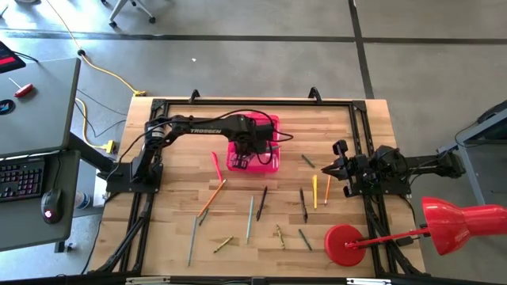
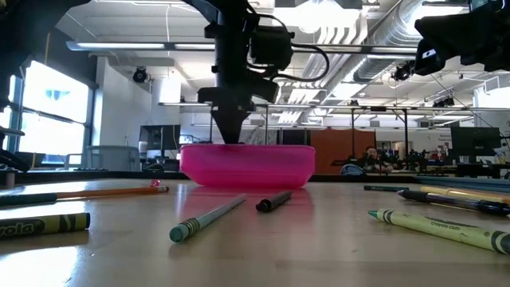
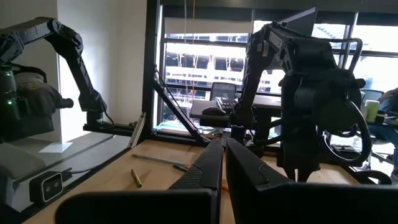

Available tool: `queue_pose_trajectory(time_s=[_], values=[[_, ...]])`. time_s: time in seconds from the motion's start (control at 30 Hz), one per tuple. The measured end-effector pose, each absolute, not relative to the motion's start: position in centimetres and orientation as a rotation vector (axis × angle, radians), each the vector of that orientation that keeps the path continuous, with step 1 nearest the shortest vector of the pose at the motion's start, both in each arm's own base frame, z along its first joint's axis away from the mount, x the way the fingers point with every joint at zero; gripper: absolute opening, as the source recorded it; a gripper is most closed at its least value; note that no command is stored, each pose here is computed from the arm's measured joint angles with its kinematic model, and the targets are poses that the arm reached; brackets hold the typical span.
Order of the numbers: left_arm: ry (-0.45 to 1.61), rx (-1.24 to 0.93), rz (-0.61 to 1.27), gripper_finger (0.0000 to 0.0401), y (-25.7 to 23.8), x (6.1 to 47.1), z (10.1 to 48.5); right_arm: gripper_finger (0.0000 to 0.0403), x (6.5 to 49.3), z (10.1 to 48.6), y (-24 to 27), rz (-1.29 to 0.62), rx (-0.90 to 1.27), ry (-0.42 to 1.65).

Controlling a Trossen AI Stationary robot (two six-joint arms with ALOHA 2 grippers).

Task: Pick & place school supplies into a supply box
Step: Put the purple scissors into the pink supply box

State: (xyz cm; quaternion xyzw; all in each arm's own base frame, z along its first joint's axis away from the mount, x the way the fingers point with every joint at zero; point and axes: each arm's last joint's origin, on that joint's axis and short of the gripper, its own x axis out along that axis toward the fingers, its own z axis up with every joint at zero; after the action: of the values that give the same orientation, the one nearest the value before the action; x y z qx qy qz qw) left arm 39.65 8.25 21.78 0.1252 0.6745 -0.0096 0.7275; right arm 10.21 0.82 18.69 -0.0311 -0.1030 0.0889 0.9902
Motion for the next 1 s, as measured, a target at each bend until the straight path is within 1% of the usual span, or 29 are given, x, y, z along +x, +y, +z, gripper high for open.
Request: queue_pose_trajectory(time_s=[0.17,0.37,0.53,0.63,0.87,1.0], values=[[1.511,0.265,-0.025,0.0028,8.2,39.4,21.5,0.0000,10.2,18.7,0.8,0.178,-0.062,-0.206],[1.557,0.238,-0.053,0.0028,8.0,38.6,19.5,0.0000,10.2,18.7,0.8,0.178,-0.062,-0.206],[1.514,0.188,0.016,0.0031,8.0,38.8,18.3,0.0000,10.2,18.7,0.8,0.178,-0.062,-0.207],[1.487,0.194,0.030,0.0046,8.1,39.0,18.3,0.0000,10.2,18.7,0.8,0.178,-0.062,-0.206],[1.430,0.206,0.050,0.0105,8.2,39.6,18.3,0.0000,10.2,18.7,0.8,0.178,-0.062,-0.206],[1.422,0.190,0.032,0.0122,8.2,39.6,18.3,0.0000,10.2,18.7,0.8,0.178,-0.062,-0.206]])
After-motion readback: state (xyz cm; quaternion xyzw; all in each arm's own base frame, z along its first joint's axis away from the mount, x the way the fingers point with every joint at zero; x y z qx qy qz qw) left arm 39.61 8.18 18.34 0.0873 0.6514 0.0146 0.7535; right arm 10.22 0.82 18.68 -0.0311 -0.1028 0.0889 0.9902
